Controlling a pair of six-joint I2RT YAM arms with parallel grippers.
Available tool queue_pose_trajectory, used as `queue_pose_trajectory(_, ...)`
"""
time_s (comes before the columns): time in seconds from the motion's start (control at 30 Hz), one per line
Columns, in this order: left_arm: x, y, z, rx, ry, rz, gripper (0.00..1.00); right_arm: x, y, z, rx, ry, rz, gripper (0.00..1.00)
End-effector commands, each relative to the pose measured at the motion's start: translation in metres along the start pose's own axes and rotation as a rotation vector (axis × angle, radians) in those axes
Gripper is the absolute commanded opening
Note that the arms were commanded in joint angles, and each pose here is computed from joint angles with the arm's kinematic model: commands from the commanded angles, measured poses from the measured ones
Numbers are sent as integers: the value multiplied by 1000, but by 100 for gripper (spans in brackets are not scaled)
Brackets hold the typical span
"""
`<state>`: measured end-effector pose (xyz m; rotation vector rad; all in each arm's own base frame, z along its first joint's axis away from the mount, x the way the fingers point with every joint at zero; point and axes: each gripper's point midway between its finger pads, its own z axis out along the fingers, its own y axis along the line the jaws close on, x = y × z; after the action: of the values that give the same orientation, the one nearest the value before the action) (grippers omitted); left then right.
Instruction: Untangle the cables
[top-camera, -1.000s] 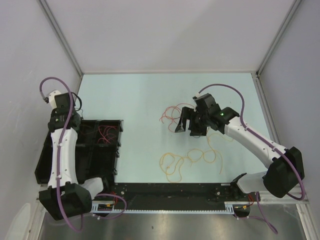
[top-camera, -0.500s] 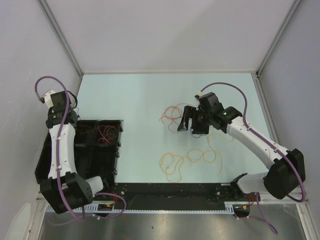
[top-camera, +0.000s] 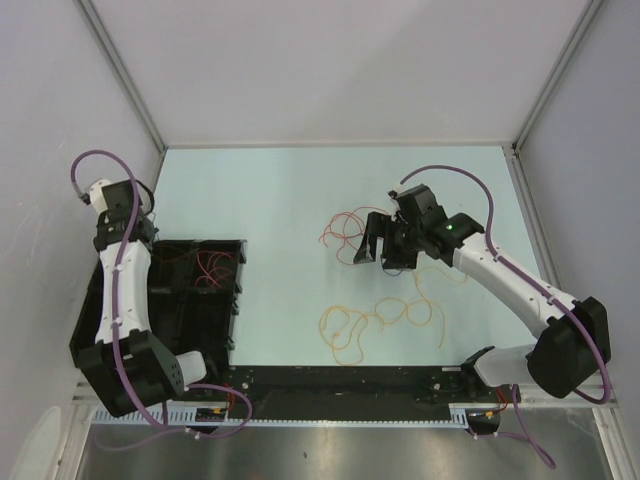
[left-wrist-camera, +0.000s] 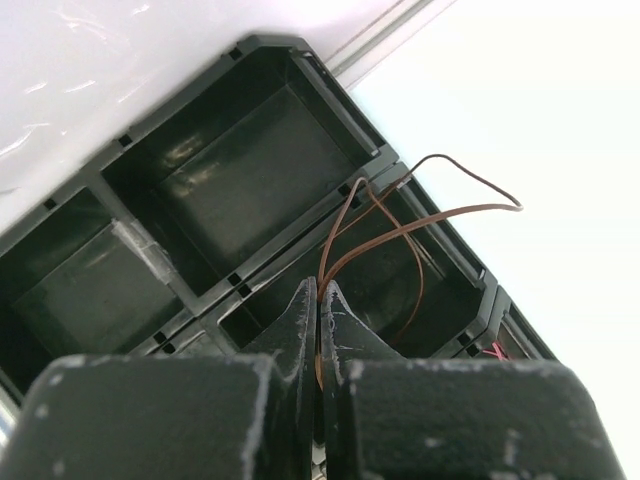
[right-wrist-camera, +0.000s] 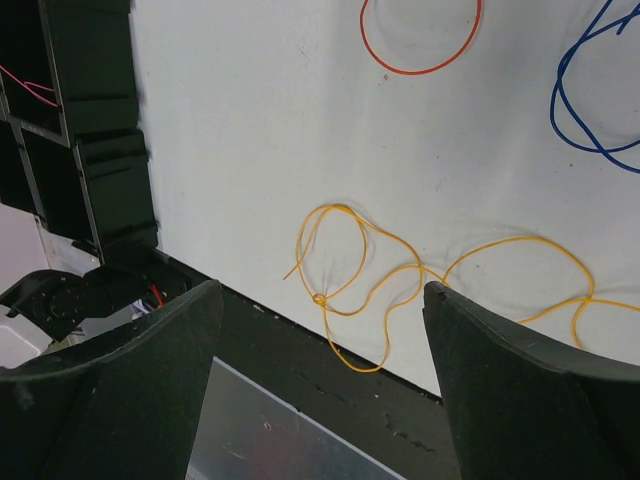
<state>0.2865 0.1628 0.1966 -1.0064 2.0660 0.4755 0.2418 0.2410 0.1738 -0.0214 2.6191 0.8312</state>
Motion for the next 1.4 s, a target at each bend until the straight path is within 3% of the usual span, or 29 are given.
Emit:
queue_pose_trajectory(0.0,12,-3,5,36,3,-32,0,-2,3,2,-12,2,-13,86)
queue_pose_trajectory(0.37,75,7,24,-25,153,15,0,2,1,12,-11,38,5,86)
queue_pose_trajectory(0.83,77,-14,73,-69,226,43,0,2,-1,12,1,37,5,86)
queue_pose_trajectory(0.93,73,-24,69,-12,223,34,14,1,-1,15,1,36,14,86)
queue_pose_trajectory(1.03,68,-28,59,27,215,23,40,0,-1,20,-1,39,28,86)
queue_pose_trajectory(1.37,46,-30,21,65,182,45,63,-22,14,39,-82,-5,91,86)
